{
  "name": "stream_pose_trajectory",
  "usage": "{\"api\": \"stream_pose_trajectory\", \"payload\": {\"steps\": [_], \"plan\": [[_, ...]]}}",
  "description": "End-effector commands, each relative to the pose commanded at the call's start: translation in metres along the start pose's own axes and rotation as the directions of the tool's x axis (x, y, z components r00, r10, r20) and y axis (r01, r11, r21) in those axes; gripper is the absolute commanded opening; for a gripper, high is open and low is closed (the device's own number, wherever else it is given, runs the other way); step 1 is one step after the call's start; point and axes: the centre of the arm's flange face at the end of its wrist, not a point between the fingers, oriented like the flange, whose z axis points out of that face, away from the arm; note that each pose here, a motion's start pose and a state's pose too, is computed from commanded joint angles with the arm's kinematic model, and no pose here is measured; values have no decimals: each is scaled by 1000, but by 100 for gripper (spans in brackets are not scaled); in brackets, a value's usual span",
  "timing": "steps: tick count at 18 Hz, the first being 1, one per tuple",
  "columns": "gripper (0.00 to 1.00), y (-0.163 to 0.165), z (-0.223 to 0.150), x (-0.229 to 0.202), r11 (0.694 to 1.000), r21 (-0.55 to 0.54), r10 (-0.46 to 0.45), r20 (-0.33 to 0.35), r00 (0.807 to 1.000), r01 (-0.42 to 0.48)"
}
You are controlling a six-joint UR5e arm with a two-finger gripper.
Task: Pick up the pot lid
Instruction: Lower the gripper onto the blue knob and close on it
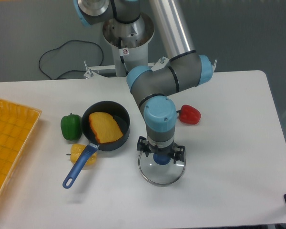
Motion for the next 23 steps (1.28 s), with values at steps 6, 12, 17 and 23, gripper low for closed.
{"api": "stream_pose_trajectory", "payload": {"steps": [6,12,17,23], "plan": [[100,1,6,0,1000,-11,-4,-3,1000,4],[100,2,11,0,1000,-17,-2,-11,1000,2],[100,1,17,2,1000,-23,1,-16,1000,-1],[100,1,21,2,1000,-30,-2,-19,1000,1]]}}
